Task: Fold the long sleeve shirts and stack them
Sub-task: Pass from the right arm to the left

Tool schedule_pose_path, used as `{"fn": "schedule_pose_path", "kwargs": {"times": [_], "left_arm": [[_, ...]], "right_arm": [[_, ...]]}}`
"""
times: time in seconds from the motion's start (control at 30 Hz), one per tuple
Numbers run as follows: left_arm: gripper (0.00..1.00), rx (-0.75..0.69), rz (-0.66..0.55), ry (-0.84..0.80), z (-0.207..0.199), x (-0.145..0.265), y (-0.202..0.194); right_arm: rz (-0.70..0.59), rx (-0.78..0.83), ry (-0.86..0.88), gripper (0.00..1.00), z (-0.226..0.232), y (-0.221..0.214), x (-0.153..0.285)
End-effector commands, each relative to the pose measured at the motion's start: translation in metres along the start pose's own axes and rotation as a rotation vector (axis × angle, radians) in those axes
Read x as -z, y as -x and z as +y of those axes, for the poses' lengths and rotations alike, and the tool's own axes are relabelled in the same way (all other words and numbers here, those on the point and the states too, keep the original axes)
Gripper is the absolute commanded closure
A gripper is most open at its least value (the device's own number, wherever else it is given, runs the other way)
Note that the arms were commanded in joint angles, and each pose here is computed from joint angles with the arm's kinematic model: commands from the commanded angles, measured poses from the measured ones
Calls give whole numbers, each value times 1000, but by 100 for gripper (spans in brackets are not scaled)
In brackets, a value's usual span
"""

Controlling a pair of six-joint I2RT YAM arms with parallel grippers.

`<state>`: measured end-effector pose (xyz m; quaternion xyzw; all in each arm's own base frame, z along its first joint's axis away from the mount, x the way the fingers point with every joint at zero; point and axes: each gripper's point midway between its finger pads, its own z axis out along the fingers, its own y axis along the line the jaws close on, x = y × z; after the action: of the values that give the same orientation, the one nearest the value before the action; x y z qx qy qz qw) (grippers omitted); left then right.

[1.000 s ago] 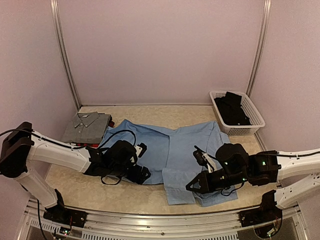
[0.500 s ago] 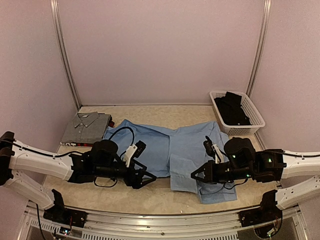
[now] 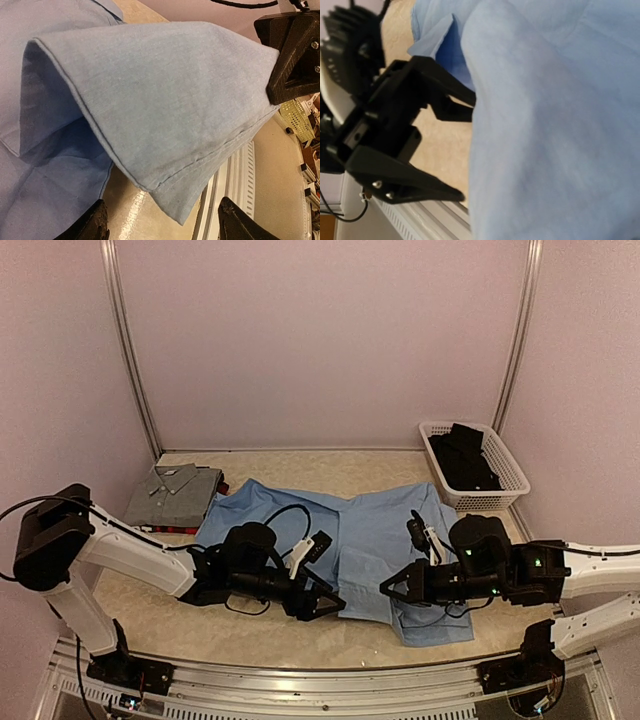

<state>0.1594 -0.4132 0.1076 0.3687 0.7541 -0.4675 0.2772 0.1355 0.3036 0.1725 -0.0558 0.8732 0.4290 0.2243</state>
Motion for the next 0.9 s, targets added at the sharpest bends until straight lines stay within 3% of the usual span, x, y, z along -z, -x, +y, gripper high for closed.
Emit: {"fn": "schedule_pose_path", "kwargs": {"times": [0.0,0.23,0.4,0.6,0.77,0.87], "left_arm": [[31,0,-15,-110,-17,-16,9],[43,11,1,-172,-26,-30,3],[60,8,-2,-218,-34,-31,3],[100,-5,1,-245,-42,-26,8],[100,-25,-5,-254,-59,-9,29],[100,-52,-24,-232,-68,4,48]], "right_arm": [[-27,-13,23,100,1,5,2],[-29,-23,27,100,-1,3,4],[-23,-29,18,100,-6,0,4],[-8,-29,-6,100,-14,-5,4],[-13,-22,-91,98,-32,-7,10],[-5,-7,-132,76,-39,-8,13]]}}
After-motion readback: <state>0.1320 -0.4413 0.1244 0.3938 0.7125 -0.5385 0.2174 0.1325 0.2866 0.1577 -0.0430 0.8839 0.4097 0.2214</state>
